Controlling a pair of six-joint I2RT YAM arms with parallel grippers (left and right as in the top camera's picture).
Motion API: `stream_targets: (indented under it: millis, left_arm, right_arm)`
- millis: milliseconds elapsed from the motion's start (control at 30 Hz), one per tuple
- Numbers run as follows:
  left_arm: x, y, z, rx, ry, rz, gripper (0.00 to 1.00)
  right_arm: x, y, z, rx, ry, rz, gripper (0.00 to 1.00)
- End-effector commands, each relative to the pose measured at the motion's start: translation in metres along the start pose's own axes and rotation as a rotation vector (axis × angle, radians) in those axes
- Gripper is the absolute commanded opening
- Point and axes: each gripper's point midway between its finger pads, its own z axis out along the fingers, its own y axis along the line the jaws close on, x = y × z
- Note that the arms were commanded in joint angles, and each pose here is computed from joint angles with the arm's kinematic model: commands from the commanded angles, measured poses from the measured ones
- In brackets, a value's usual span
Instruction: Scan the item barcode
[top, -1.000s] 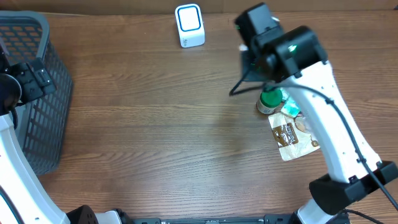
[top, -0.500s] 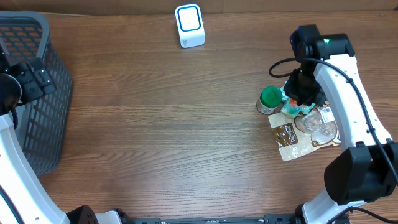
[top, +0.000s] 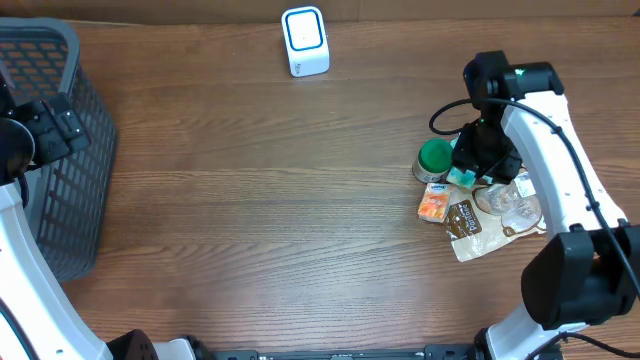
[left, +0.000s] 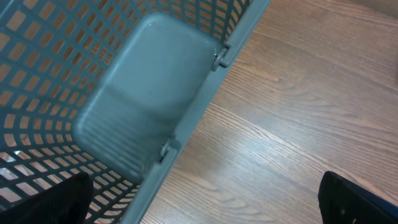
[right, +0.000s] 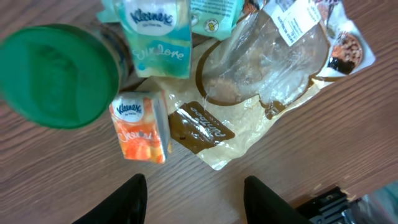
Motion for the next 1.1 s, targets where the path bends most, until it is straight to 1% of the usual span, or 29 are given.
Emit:
stream_targets:
  millis: [0,167,233,267,300,333,367,467,633,767,900,1067]
  left_arm:
    - [-0.003,0.003,-0.003,-0.01,-0.014,0.015,1.0]
    - [-0.003,0.003,-0.003,-0.01,-0.014,0.015,0.99]
    - [-0.003,0.003,-0.003,-0.01,-0.013,0.015,1.0]
    - [-0.003,0.003,-0.003,-0.01,-0.014,0.015,1.0]
    - [-0.003,0.003,-0.003,-0.01,-0.013,0.015,1.0]
    - [-0.003,0.003,-0.003,-0.01,-0.014,0.015,1.0]
    - [-0.003,0.003,-0.003,-0.01,-0.014,0.015,0.99]
    - [-0.003,0.003,-0.003,-0.01,-0.013,0.015,1.0]
    - [-0.003,0.003,-0.003,-0.01,-0.013,0.015,1.0]
    - [-0.003,0.003,-0.003,-0.01,-0.013,0.015,1.0]
    - [-0.003,0.003,-0.003,-0.01,-0.013,0.015,1.0]
    - [-0.003,0.003,-0.003,-0.01,-0.013,0.015,0.99]
  right_arm:
    - [-0.001,0.001,-0.053,-0.114,-0.14,-0.047,0.5]
    - [0.02,-0.001,-0.117,-0.282,-0.292,-0.101,0.5]
    - [0.034,-0.006,-0.144,-0.362,-0.358,-0.105,0.51]
    - [0.042,-0.009,-0.156,-0.4,-0.387,-0.107,0.53]
    - [0.052,-0.013,-0.168,-0.442,-0.416,-0.111,0.59]
    - [0.06,-0.017,-0.178,-0.477,-0.445,-0.112,0.73]
    - [0.067,-0.022,-0.189,-0.51,-0.483,-0.111,1.0]
    - [0.083,-0.038,-0.214,-0.573,-0.593,-0.102,1.0]
    - [0.107,-0.059,-0.236,-0.63,-0.696,-0.093,1.0]
    - [0.122,-0.07,-0.239,-0.644,-0.72,-0.09,1.0]
    - [0.126,-0.08,-0.235,-0.611,-0.727,-0.076,1.0]
    - [0.116,-0.089,-0.231,-0.546,-0.757,-0.041,1.0]
